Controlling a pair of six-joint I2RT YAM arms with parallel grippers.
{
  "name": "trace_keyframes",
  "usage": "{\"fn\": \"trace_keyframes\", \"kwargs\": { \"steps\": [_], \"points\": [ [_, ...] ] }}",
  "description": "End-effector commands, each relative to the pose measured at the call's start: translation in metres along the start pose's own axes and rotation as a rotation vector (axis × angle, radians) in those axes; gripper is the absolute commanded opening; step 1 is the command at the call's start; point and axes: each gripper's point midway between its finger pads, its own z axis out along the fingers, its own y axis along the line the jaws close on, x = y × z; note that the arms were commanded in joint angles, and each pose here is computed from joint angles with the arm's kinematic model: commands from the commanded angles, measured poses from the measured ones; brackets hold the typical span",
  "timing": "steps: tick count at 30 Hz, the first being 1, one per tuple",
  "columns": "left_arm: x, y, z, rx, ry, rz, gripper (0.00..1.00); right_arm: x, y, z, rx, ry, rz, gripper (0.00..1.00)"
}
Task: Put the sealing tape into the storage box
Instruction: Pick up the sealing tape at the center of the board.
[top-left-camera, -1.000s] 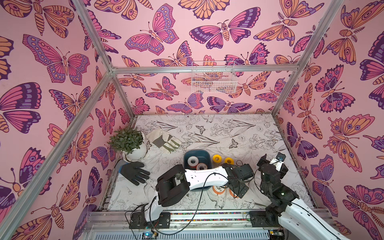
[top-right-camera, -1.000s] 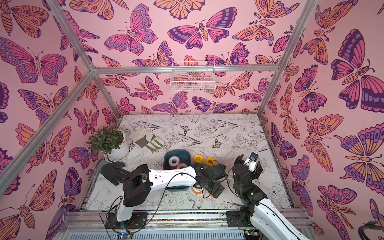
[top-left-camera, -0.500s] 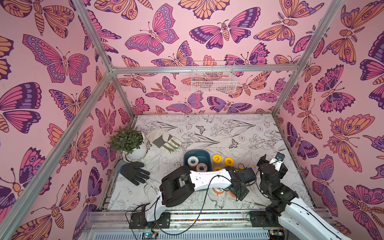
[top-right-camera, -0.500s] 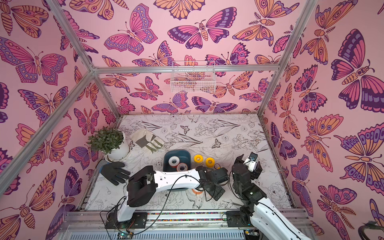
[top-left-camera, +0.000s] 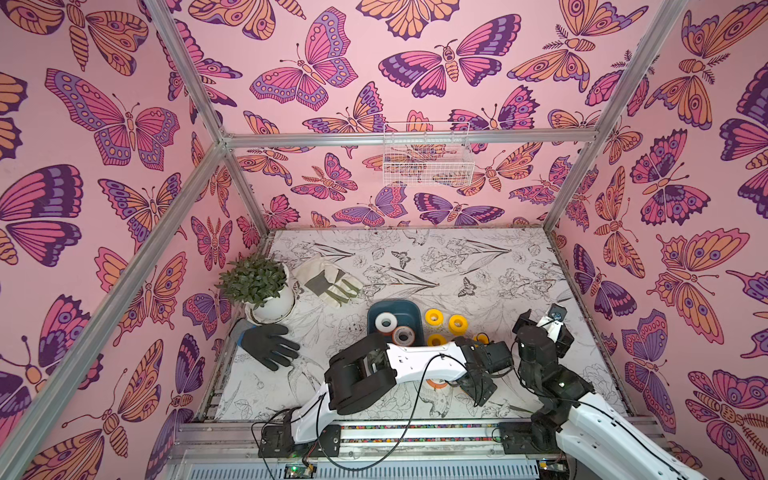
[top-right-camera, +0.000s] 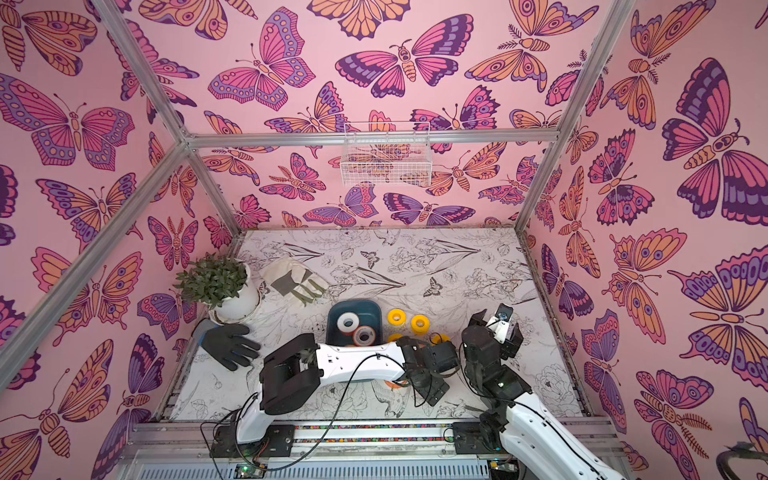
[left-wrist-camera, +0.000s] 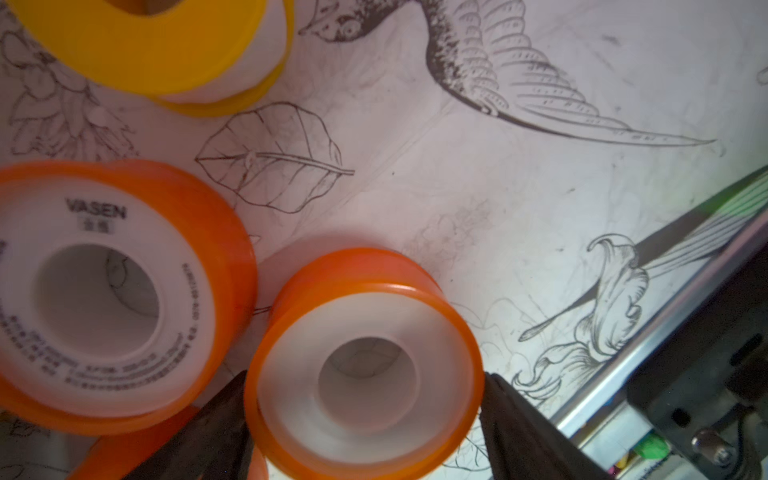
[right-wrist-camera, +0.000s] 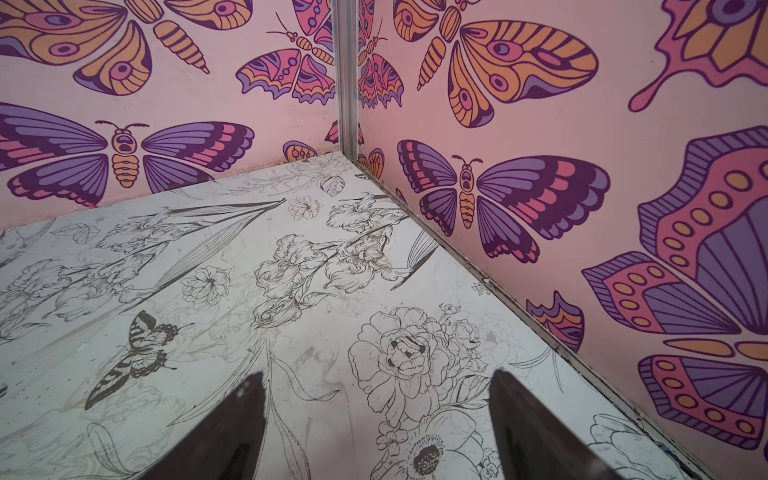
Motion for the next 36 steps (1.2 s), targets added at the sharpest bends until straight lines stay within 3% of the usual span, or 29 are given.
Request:
{"fn": "trace_keyframes", "kwargs": {
  "steps": [1,8,20,30,36],
  "points": [
    [0.000,0.001,0.004,-0.029,0.010,0.004,0.87,-0.016,-0.002,-0.002,0.016,-0.018,0.036,0.87],
    [-0.005,0.006,0.008,-0.092,-0.018,0.017,0.79,-0.016,-0.001,-0.001,0.015,-0.019,0.037,0.88],
    [-0.004,0.005,0.001,-0.106,-0.030,0.026,0.51,-0.016,-0.002,-0.002,0.015,-0.019,0.037,0.88],
    [0.002,0.008,-0.035,-0.082,-0.069,0.015,0.46,-0.016,-0.002,-0.002,0.015,-0.018,0.039,0.88],
    [0.011,0.025,-0.059,-0.141,-0.085,-0.014,0.45,-0.016,-0.002,-0.002,0.014,-0.018,0.040,0.88]
  ]
}}
